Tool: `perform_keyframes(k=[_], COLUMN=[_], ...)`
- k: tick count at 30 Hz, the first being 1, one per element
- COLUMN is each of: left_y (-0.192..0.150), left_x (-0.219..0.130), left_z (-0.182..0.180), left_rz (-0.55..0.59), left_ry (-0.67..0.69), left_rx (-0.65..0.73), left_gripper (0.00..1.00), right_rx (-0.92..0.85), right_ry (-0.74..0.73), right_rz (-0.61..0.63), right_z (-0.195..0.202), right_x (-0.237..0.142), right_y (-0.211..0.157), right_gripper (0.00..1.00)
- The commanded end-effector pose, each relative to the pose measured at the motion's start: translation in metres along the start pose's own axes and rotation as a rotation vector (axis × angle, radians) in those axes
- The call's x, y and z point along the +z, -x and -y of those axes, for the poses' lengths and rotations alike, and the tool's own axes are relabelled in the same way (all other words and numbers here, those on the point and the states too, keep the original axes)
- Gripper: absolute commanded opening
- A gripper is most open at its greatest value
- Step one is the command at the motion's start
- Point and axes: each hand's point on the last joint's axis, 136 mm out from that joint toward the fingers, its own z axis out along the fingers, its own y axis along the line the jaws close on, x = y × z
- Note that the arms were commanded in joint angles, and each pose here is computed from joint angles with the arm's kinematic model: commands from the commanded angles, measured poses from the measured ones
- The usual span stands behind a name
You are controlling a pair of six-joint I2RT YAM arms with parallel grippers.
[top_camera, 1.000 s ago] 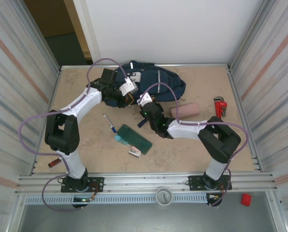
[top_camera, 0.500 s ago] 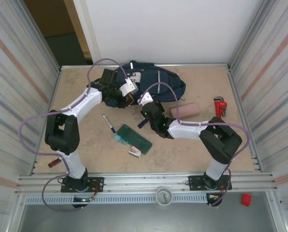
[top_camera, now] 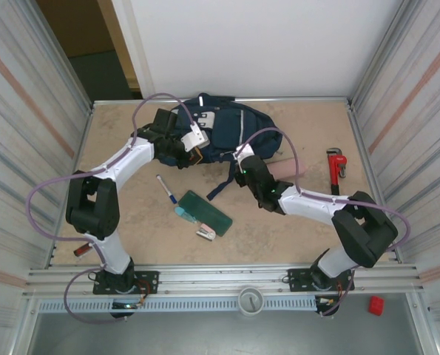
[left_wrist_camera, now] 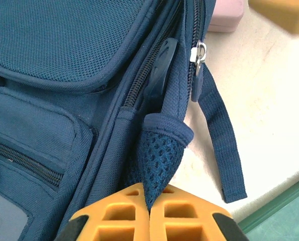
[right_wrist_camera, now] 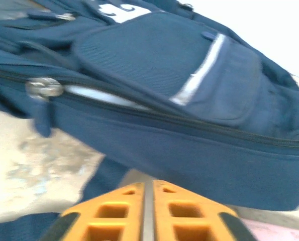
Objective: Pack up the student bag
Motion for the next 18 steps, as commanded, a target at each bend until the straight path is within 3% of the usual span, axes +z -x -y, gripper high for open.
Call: perform_keyframes(k=[1, 6, 18], left_y=[0.045, 0.055, 0.058], left_x=[-0.033, -0.041, -0.045], left_z=[0.009, 0.015, 0.016], left_rz=[0.161, 0.175, 0.176], left_ry=[-0.018, -0.066, -0.064], left_rx=[0.035, 0.002, 0.005], left_gripper=[0.00, 0.00, 0.00], right_rx=[-0.020, -0.068, -0.125], right_ry=[0.025, -0.091, -0.235], right_rz=[0.046, 0.070, 0.118], right_z=[-0.026, -0.030, -0.024], right_x=[-0.009, 0.003, 0.019], right_y=[0.009, 0.012, 0.032], right_gripper=[0.38, 0.49, 0.50])
